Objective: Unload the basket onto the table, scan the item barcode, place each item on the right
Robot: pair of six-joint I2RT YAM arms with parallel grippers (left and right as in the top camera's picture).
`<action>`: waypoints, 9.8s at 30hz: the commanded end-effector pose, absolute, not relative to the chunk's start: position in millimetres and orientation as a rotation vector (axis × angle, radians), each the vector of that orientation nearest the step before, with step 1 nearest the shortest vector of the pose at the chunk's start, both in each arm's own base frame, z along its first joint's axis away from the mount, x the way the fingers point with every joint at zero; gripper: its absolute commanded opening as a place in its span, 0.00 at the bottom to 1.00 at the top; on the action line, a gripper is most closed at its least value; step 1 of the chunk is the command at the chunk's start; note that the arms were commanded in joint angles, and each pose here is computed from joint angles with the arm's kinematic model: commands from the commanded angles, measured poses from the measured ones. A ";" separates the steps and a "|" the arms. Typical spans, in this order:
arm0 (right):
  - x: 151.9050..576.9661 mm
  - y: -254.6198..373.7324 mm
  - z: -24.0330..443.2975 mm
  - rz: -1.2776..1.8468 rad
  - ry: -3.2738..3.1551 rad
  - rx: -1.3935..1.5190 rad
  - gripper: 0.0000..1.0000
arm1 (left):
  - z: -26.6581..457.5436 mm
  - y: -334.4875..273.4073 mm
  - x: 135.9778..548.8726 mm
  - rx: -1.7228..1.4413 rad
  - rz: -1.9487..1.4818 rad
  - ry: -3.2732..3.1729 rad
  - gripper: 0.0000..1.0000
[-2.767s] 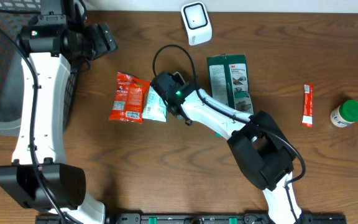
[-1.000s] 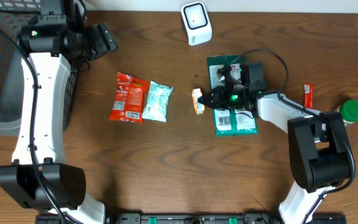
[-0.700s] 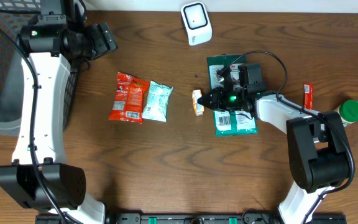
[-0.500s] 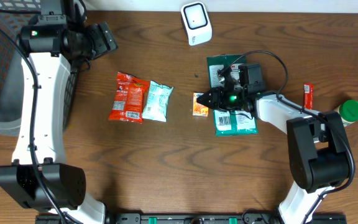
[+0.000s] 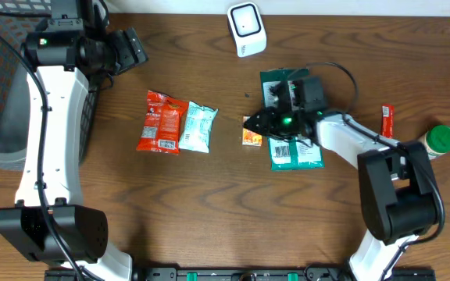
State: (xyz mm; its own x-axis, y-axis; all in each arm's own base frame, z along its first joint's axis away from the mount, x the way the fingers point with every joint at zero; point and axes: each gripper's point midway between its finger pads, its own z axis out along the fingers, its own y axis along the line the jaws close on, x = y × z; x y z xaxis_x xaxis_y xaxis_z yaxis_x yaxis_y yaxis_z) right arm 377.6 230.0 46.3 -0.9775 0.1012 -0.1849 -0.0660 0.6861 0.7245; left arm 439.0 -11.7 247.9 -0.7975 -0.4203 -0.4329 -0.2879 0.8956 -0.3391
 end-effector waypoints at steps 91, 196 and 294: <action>360.6 241.5 51.5 -0.325 2.589 -0.685 0.35 | 263.7 -9.5 438.9 -0.488 -0.341 2.512 0.90; 364.2 238.0 46.3 1.519 2.592 -0.042 0.01 | 263.7 -9.5 438.9 -0.488 -0.341 2.512 0.89; 362.5 242.9 26.2 0.193 2.903 -0.429 0.56 | 263.7 -9.5 438.9 -0.488 -0.341 2.512 0.89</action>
